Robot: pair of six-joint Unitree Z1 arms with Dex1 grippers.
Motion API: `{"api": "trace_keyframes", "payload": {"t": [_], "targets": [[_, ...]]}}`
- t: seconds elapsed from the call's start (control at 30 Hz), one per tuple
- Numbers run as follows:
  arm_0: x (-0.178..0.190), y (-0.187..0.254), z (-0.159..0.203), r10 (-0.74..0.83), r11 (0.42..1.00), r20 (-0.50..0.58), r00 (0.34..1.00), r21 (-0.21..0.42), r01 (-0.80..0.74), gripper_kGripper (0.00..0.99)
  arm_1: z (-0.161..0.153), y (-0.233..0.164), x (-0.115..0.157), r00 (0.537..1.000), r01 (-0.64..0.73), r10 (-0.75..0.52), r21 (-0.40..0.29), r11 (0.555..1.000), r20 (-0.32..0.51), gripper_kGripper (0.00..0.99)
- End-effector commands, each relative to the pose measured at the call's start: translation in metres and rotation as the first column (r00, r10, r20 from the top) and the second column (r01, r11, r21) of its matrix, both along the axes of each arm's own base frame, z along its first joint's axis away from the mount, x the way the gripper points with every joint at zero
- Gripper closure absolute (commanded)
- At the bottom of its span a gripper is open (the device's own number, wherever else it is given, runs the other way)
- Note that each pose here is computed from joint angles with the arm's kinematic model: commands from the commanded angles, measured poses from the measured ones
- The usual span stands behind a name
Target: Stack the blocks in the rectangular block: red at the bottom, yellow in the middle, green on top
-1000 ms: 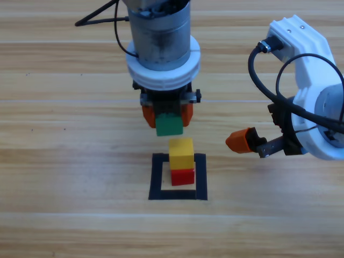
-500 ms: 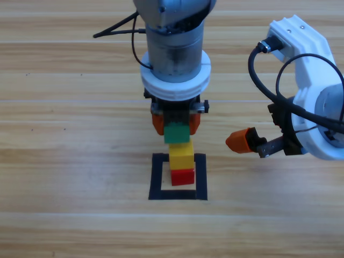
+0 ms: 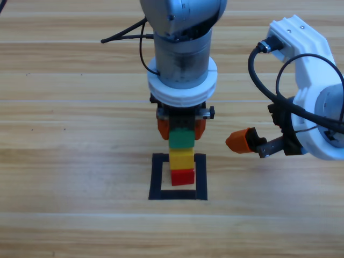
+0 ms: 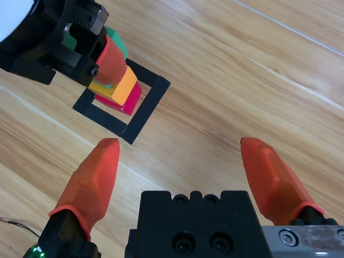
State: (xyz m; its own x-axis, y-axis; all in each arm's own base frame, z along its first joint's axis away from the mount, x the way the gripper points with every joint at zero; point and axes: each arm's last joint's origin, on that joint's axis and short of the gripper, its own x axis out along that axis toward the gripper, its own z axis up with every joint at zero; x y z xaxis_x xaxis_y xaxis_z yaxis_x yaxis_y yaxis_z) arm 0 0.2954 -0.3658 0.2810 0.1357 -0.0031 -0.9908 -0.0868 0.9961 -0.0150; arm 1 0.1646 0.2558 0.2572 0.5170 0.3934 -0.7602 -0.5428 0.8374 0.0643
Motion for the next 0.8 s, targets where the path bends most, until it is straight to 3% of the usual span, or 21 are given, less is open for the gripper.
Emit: {"api": "trace_keyframes", "payload": {"t": [0.03,0.8], "targets": [[-0.006,-0.0138,-0.0249,-0.03,0.998,-0.042,0.999,0.045,0.032,0.99,-0.0051,-0.0056,0.0057,0.999,0.032,-0.032,0.01,0.999,0.004,0.0],[-0.0076,-0.0107,-0.0346,-0.024,0.997,-0.069,0.997,0.074,0.029,0.99,-0.0077,-0.0041,0.0065,1.0,0.031,-0.031,0.006,0.999,-0.001,0.0]]}}
